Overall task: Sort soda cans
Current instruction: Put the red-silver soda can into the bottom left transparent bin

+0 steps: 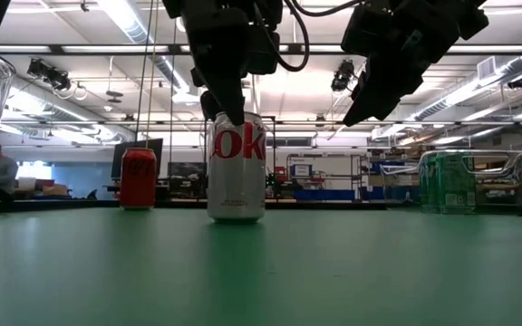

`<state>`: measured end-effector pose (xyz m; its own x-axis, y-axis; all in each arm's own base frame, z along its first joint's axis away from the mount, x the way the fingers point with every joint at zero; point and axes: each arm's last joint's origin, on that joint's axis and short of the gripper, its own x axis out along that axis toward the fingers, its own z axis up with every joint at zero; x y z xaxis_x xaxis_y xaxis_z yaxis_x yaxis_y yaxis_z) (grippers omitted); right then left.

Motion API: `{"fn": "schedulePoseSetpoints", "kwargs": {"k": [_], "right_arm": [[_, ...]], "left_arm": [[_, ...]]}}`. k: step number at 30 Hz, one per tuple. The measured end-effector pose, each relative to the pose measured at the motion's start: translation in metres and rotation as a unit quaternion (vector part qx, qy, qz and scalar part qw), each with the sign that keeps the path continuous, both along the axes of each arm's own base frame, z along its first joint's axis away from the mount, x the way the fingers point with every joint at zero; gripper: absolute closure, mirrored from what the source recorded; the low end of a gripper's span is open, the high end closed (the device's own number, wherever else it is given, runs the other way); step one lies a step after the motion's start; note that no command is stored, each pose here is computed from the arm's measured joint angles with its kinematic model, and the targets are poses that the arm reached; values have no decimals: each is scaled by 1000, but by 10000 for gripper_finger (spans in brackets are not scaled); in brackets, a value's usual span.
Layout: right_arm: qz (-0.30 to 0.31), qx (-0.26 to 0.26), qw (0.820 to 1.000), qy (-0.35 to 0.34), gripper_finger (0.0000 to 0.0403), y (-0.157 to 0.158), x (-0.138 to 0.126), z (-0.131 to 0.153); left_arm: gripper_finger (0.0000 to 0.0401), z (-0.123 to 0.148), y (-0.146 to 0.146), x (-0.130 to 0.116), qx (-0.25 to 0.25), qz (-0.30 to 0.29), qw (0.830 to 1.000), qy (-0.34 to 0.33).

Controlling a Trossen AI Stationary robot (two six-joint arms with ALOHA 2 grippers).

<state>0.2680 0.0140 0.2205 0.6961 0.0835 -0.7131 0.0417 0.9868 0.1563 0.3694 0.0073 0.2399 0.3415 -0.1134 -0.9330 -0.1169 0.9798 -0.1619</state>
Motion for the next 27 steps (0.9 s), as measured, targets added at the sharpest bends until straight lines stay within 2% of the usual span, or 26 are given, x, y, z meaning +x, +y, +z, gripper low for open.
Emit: {"fn": "schedulePoseSetpoints", "kwargs": {"k": [7,10,19,27], "right_arm": [[-1,3,1000,-2,403,0,0,0],[2,5,1000,-22,403,2,6,1],[13,20,999,-37,403,10,37,-32],[16,29,999,-35,403,11,41,-39]], "left_arm": [[43,-8,1,2,17,-5,1000,6],[41,-2,1,4,20,-4,1000,-17],[50,-5,1,5,16,-6,1000,-11],[76,-18,1,8,8,-12,1000,20]]}}
